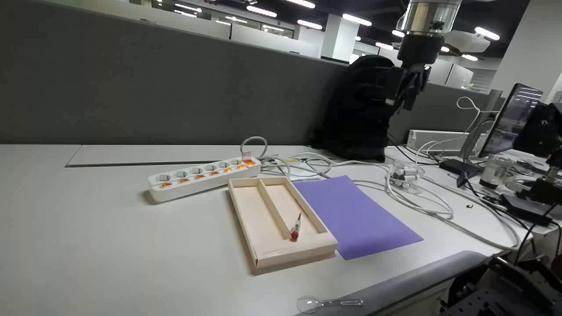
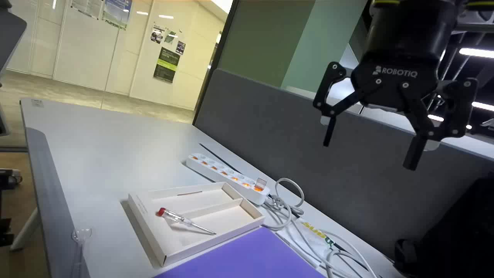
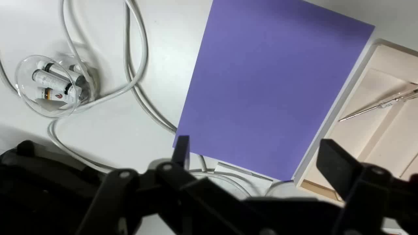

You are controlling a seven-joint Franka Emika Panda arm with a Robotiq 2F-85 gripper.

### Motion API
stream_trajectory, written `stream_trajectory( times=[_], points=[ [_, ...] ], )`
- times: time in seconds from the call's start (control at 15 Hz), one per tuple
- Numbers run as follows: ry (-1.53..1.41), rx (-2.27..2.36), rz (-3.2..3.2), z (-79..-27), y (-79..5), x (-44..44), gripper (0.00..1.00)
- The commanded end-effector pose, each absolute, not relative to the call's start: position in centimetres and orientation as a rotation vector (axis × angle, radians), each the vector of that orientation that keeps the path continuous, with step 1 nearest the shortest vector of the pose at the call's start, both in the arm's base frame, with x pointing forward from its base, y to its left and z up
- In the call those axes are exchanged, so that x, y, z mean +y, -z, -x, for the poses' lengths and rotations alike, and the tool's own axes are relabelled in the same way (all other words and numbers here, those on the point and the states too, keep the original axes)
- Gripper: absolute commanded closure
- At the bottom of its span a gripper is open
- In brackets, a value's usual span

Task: Pick up the screwdriver and put it on the table

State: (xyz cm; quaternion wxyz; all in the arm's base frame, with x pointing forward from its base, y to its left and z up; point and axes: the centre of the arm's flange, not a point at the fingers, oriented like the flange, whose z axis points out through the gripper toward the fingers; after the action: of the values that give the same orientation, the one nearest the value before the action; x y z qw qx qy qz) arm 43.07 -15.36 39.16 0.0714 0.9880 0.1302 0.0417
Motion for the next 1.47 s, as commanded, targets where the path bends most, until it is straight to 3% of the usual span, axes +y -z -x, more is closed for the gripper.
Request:
stream_trajectory(
  times=[0.0,0.8,1.4],
  points=[
    [-0.126,0.391,-2.97,-43.1,-39.2,-15.4,0.0],
    [-0.126,0.391,-2.97,-43.1,-39.2,-15.4,0.0],
    [-0.033,0.581,-2.953,-41.2,-31.6,-6.6,0.0]
  ],
)
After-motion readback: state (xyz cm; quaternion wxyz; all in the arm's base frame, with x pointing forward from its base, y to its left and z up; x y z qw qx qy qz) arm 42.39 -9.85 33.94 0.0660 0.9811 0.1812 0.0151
